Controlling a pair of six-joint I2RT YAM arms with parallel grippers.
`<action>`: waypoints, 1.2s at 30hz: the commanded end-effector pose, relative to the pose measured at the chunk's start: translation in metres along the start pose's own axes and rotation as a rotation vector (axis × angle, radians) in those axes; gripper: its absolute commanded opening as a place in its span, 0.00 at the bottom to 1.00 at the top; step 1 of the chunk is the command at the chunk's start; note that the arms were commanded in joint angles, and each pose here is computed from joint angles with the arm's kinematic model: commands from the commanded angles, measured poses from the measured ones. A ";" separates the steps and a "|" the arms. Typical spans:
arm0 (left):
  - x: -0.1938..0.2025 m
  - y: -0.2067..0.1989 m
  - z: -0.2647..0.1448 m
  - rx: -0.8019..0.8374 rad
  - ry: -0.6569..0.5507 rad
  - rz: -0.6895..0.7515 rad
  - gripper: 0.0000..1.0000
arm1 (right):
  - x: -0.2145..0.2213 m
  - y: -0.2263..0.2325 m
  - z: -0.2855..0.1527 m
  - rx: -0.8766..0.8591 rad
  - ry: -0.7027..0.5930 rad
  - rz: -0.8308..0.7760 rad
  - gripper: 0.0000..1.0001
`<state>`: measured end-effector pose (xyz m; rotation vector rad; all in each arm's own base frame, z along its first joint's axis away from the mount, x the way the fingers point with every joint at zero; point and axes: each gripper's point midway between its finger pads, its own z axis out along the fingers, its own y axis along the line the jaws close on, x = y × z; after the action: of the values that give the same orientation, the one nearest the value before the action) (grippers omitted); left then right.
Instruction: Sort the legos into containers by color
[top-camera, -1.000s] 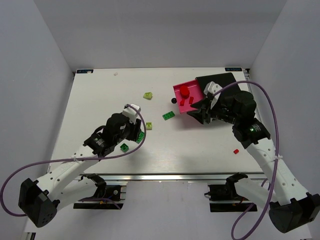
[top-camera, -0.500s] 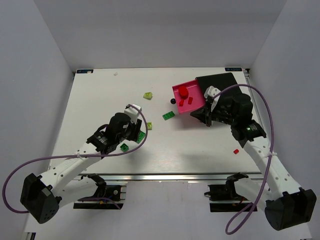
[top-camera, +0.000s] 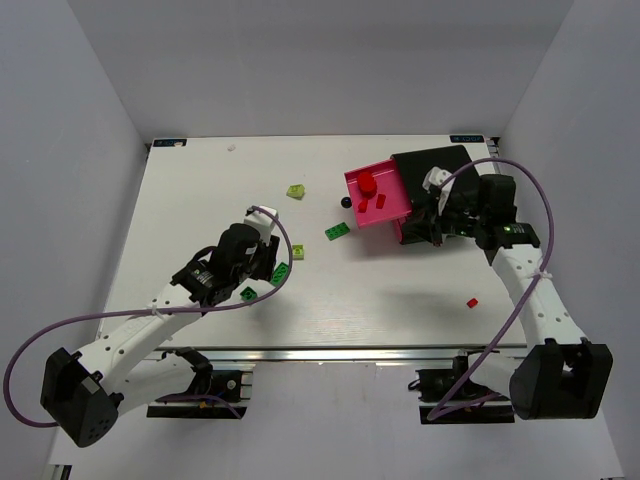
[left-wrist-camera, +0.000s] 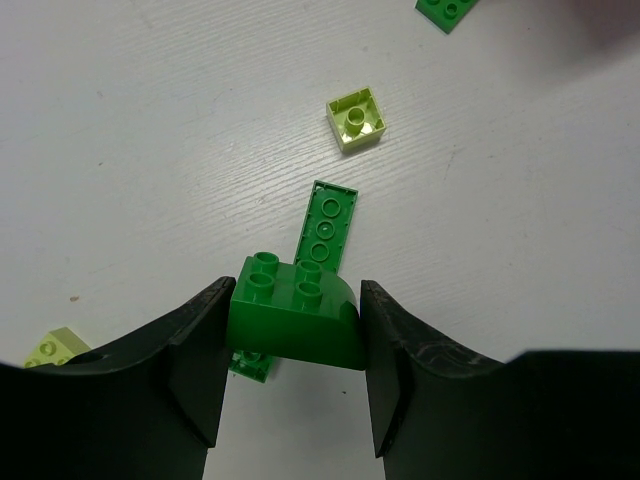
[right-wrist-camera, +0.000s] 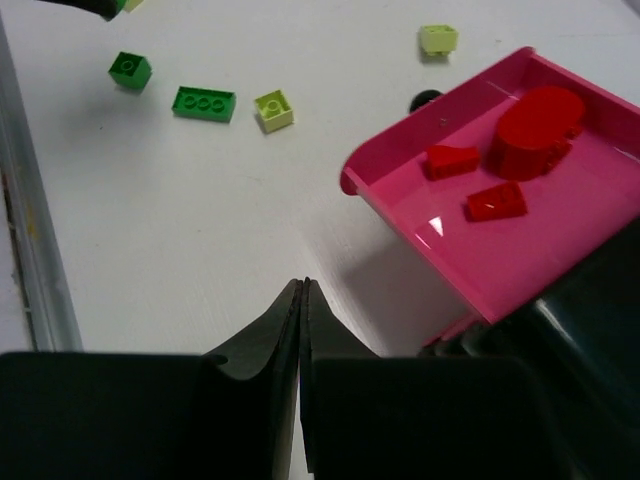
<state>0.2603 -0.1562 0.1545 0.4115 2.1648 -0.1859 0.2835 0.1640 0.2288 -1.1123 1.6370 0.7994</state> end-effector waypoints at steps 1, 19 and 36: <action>-0.018 0.002 -0.008 -0.006 -0.051 -0.031 0.17 | -0.006 -0.006 -0.020 0.033 -0.040 -0.058 0.04; -0.009 0.015 0.002 -0.073 -0.093 0.006 0.17 | 0.027 -0.032 -0.054 0.204 -0.032 0.025 0.12; 0.022 0.015 0.036 -0.127 0.121 0.020 0.22 | 0.050 -0.064 -0.063 0.352 -0.001 0.161 0.13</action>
<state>0.2744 -0.1473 0.1075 0.4220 2.2693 -0.0198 0.3105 0.0749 0.1983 -0.7629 1.8131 0.6019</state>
